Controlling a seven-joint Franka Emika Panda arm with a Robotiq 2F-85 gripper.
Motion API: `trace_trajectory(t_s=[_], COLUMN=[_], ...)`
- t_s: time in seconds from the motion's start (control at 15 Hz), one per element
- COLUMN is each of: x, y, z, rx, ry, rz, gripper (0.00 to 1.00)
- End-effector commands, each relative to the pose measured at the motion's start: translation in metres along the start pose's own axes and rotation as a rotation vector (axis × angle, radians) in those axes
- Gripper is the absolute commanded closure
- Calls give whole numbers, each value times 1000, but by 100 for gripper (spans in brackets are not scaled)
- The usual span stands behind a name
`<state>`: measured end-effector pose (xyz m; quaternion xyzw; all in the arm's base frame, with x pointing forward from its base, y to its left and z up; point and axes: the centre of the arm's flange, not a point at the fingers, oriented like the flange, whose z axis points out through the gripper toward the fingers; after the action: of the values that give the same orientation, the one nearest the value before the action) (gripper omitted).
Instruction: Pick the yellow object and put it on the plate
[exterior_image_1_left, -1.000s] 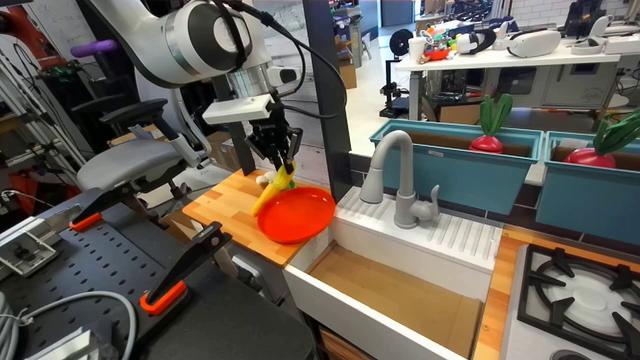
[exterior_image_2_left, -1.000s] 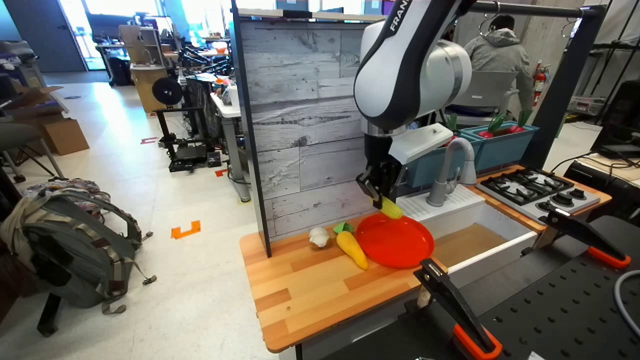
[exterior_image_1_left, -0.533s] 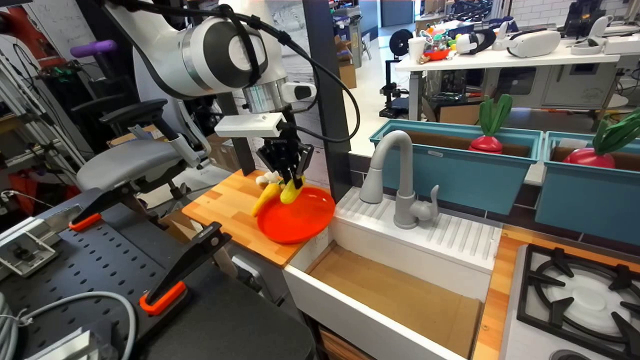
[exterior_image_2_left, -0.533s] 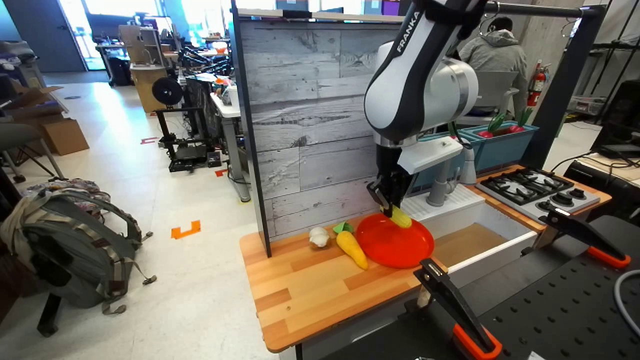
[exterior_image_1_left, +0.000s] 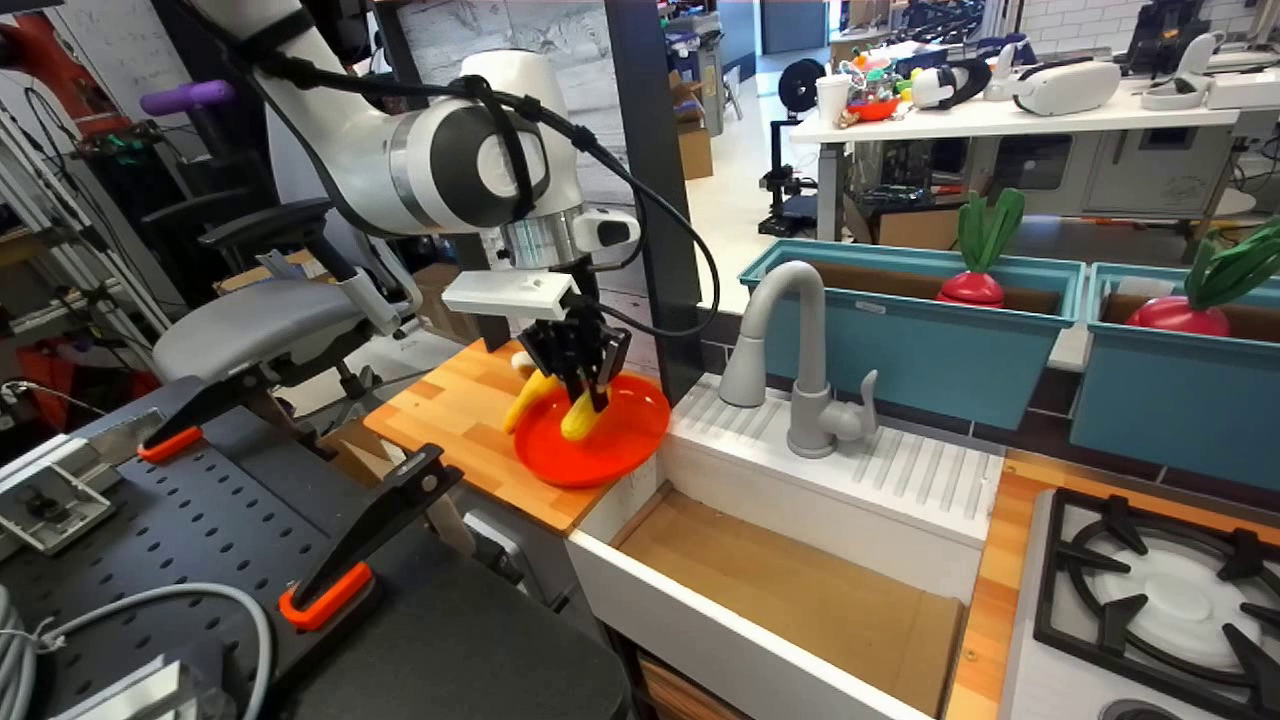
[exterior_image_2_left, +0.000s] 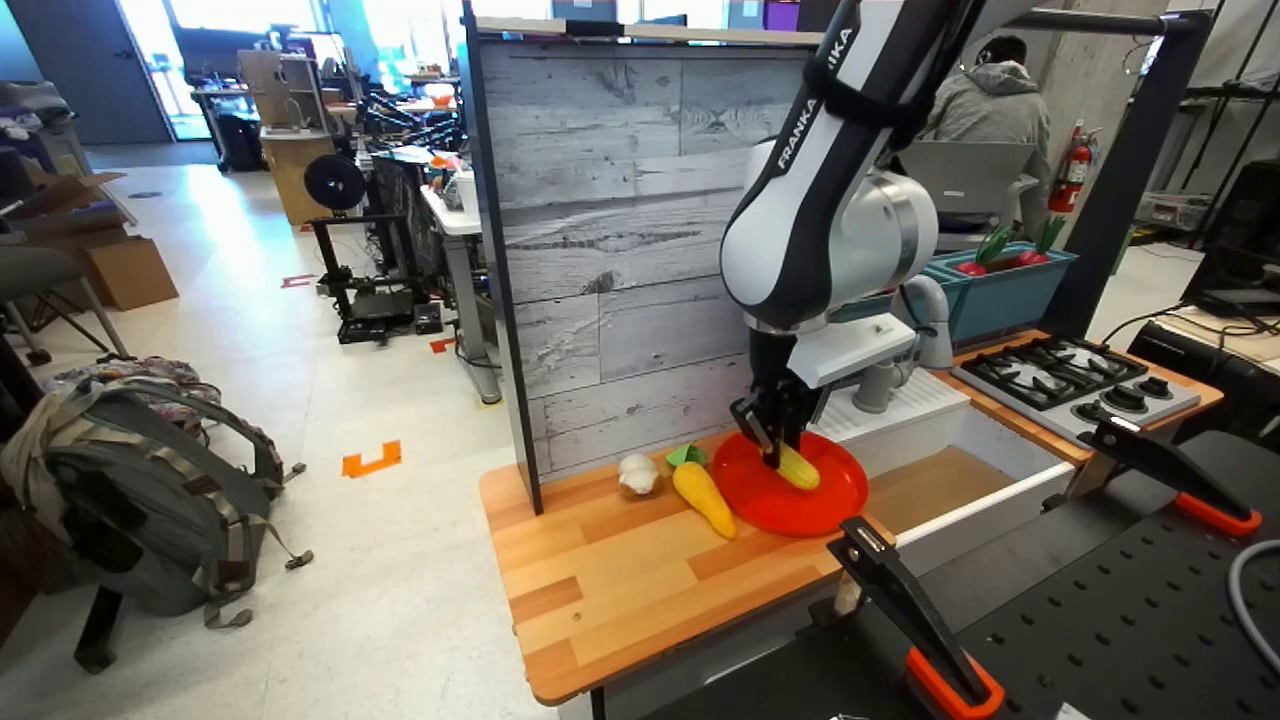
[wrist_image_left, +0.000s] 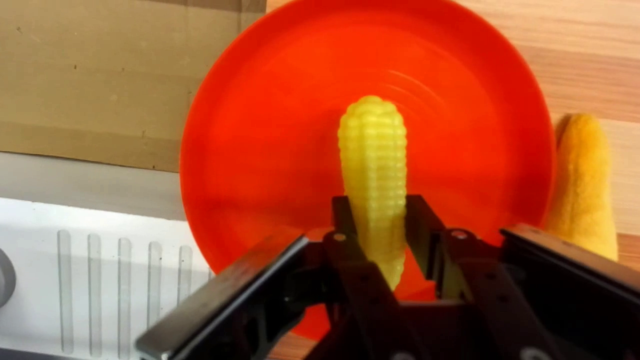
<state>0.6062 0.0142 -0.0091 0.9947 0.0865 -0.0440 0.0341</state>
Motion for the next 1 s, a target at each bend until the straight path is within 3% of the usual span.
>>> trace_trajectory(t_s=[0.0, 0.33, 0.67, 0.93], x=[14, 14, 2, -14], y=[-3, -9, -14, -24], z=[7, 4, -26, -59], rx=[9, 6, 8, -9], ry=[-29, -50, -1, 92], rz=[7, -7, 4, -6], gripper=[37, 2, 0, 0])
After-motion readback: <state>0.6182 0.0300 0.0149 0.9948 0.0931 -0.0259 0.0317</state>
